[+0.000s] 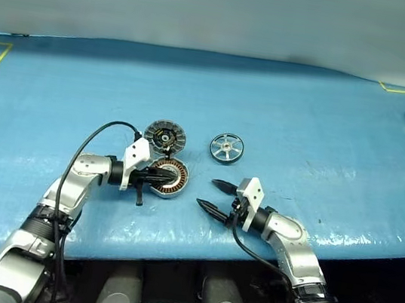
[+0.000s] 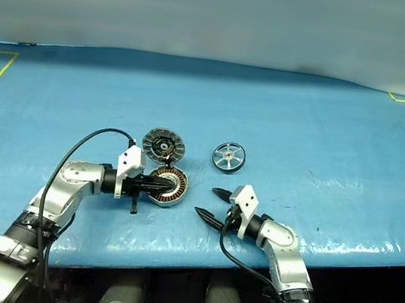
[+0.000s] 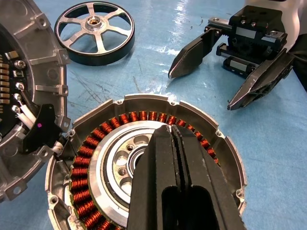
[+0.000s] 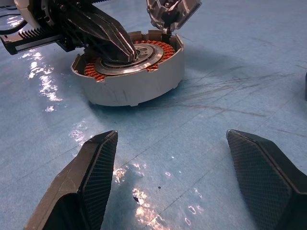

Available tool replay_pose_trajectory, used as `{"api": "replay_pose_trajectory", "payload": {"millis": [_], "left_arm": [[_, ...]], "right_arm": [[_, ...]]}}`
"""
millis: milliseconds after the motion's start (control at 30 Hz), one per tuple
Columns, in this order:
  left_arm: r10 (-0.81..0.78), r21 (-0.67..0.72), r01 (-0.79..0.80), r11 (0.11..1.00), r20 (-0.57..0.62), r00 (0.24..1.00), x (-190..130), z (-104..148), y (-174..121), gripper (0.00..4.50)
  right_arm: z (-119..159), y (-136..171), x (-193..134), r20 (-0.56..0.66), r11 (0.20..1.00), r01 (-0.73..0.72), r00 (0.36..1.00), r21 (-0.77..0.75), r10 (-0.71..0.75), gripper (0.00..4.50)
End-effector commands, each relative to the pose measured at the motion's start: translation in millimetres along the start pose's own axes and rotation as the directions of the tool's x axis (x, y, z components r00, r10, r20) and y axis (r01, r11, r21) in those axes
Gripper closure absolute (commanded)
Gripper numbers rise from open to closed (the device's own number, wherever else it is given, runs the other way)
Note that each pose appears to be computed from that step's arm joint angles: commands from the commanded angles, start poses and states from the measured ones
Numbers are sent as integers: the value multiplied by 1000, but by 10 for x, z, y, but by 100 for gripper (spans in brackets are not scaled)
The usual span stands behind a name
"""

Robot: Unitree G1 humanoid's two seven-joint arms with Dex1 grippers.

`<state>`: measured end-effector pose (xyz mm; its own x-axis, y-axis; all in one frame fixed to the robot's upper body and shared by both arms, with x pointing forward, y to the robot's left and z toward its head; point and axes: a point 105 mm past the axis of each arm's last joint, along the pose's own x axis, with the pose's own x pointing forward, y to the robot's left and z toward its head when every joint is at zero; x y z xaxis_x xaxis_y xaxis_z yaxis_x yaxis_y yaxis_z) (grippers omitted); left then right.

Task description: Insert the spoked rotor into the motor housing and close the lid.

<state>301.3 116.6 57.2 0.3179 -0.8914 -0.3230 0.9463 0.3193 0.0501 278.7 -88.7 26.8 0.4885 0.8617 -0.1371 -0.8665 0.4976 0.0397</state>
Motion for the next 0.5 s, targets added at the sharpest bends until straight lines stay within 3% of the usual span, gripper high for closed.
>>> {"api": "replay_pose_trajectory", "payload": {"millis": [33,133,233,300,500], "left_arm": [[8,9,-8,1000,-32,999,-4,-34,-1,444],[16,-6,-15,1000,36,999,-13,63,7,444],[63,-90,-41,995,259,964,-61,390,73,444],[75,-112,-40,993,323,943,-103,510,101,444],[64,-71,-47,996,264,962,-105,500,112,444]], "right_arm": [[62,-4,7,18,1000,3,1000,-27,-2,68],[62,-5,9,16,1000,3,1000,-28,-3,68],[69,-6,10,19,1000,2,1000,-27,-2,68],[73,-2,16,20,1000,-1,1000,-27,2,68],[87,-6,36,20,999,-8,1000,-31,8,68]]}}
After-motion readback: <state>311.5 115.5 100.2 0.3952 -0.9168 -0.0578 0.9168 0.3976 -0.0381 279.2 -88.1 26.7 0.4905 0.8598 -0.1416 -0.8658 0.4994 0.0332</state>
